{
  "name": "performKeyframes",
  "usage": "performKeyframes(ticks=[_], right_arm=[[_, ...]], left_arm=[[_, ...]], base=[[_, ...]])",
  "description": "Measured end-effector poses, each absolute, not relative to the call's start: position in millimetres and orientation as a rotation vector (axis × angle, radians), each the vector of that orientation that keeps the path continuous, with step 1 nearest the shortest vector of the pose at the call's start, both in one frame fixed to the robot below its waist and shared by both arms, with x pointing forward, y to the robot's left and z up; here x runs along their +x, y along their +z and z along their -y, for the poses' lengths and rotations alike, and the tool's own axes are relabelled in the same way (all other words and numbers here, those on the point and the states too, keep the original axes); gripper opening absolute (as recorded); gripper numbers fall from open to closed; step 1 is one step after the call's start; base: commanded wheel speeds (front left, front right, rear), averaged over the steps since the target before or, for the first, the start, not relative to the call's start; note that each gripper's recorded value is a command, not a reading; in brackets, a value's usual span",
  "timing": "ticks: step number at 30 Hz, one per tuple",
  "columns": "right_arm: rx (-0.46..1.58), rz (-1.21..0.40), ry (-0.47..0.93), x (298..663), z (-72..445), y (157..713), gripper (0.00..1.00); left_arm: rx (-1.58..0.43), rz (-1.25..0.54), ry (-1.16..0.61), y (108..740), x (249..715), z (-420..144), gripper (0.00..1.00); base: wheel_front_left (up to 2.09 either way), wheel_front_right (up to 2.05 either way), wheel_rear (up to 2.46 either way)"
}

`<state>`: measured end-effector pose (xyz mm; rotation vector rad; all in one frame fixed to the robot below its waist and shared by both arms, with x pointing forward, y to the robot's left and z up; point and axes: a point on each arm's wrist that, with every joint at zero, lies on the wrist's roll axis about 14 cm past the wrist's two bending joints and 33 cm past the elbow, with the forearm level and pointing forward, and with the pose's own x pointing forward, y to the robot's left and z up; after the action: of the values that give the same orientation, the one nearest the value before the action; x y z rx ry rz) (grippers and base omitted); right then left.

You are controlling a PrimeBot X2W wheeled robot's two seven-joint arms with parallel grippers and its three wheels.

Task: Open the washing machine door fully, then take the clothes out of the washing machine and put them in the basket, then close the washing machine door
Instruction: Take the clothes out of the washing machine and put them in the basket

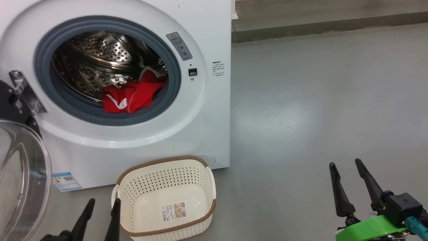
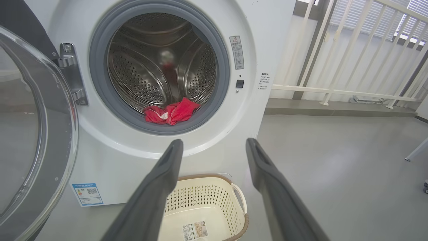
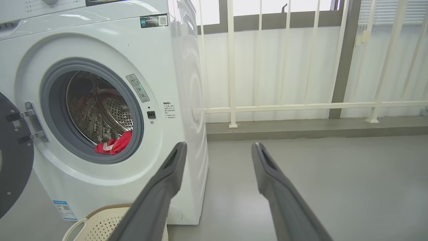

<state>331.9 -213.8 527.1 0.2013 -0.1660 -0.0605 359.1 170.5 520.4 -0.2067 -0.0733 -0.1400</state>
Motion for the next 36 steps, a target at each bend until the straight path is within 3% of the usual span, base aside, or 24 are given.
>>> performKeyframes(ticks=[21, 36], right_arm=[[0.205, 0.146, -0.03, 340, 203, 522, 1.0], [0.205, 0.125, -0.026, 342, 201, 516, 1.0]], left_arm=[[-0.228, 0.104, -0.138, 532, 357, -171, 1.0], [-0.222, 0.093, -0.129, 528, 359, -170, 1.0]], base=[[1.17, -1.36, 0.19], [0.23, -0.23, 0.0]])
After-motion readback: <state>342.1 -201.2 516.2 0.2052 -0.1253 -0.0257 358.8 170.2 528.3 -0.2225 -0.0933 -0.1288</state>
